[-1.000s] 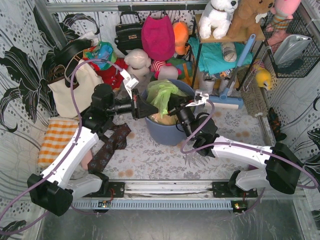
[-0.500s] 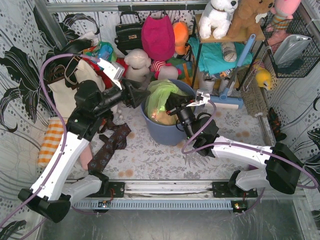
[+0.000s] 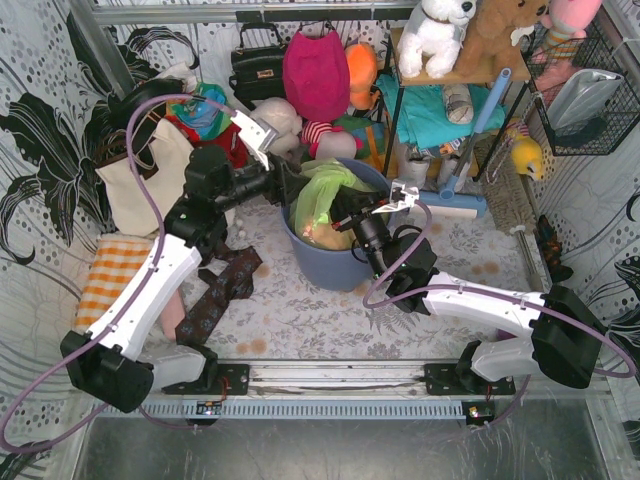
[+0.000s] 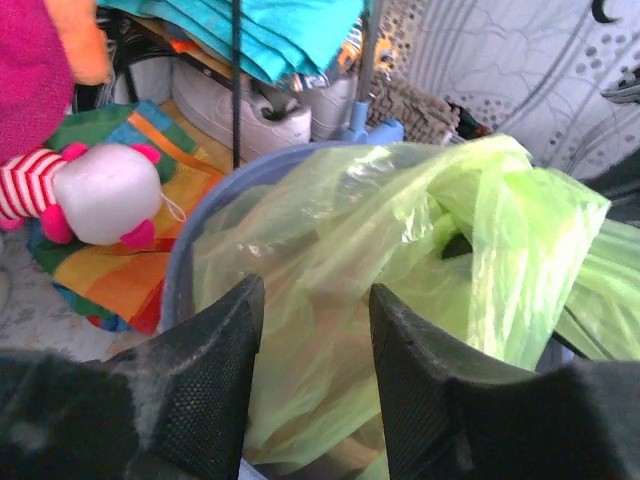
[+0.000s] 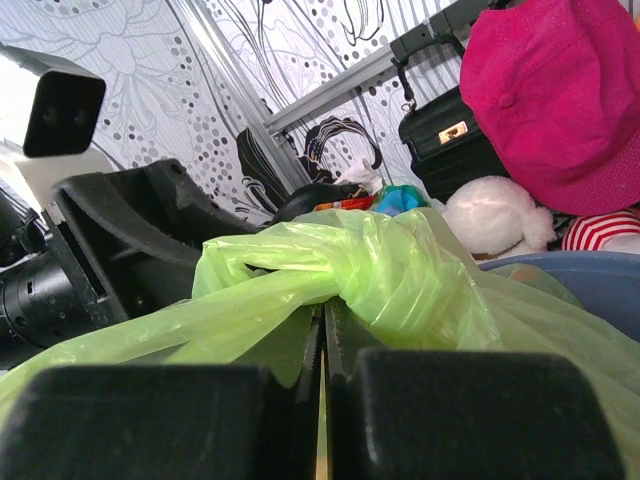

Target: Tie the trash bag

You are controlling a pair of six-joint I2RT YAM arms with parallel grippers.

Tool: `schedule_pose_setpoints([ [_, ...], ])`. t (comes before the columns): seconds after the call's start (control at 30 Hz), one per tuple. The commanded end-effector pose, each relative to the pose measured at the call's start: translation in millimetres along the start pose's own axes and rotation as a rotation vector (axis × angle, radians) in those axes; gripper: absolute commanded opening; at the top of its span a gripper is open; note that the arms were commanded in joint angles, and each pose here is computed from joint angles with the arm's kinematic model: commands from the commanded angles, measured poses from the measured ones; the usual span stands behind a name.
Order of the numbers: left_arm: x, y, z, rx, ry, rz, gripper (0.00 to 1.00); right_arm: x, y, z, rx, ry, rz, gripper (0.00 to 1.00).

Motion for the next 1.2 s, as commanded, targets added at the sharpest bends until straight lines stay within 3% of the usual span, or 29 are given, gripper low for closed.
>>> schedule_pose_setpoints([
  [0.0,-0.9,3.1,-14.0,-0.143,0.073,0.004,0.43,12.8,2.4,4.1,0.009,0.012,-0.043,0.00],
  [0.1,-9.8,0.9,-18.1,-0.176,0.057,0.040,0.13,11.1,4.7,4.9,0.010,0.004,-0.050,0.00],
  [0.2,-14.0,-5.7,-24.2,-0.197,0.042,0.047,0.00,8.3,6.1,4.8,0.009,-0.001,-0.057,0.00],
  [0.9,-43.4,-41.2,-68.5,-0.372,-0.092,0.099,0.00,8.7,17.9,19.1,0.091,-0.063,-0.216,0.00],
  [1.17,-58.9,-34.7,-58.6,-0.330,-0.124,0.142,0.00,19.1,8.8,51.7,0.315,-0.049,-0.299,0.00],
])
Point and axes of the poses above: each gripper's point midway between its finger pads, its own y axis out along the fingers, its own z axis along the line the jaws close on, x = y × z, the point moved 3 cm from there along -y, back along the fingers, and after that the axes turned 15 degrees about -y, right-handed, at the moved point
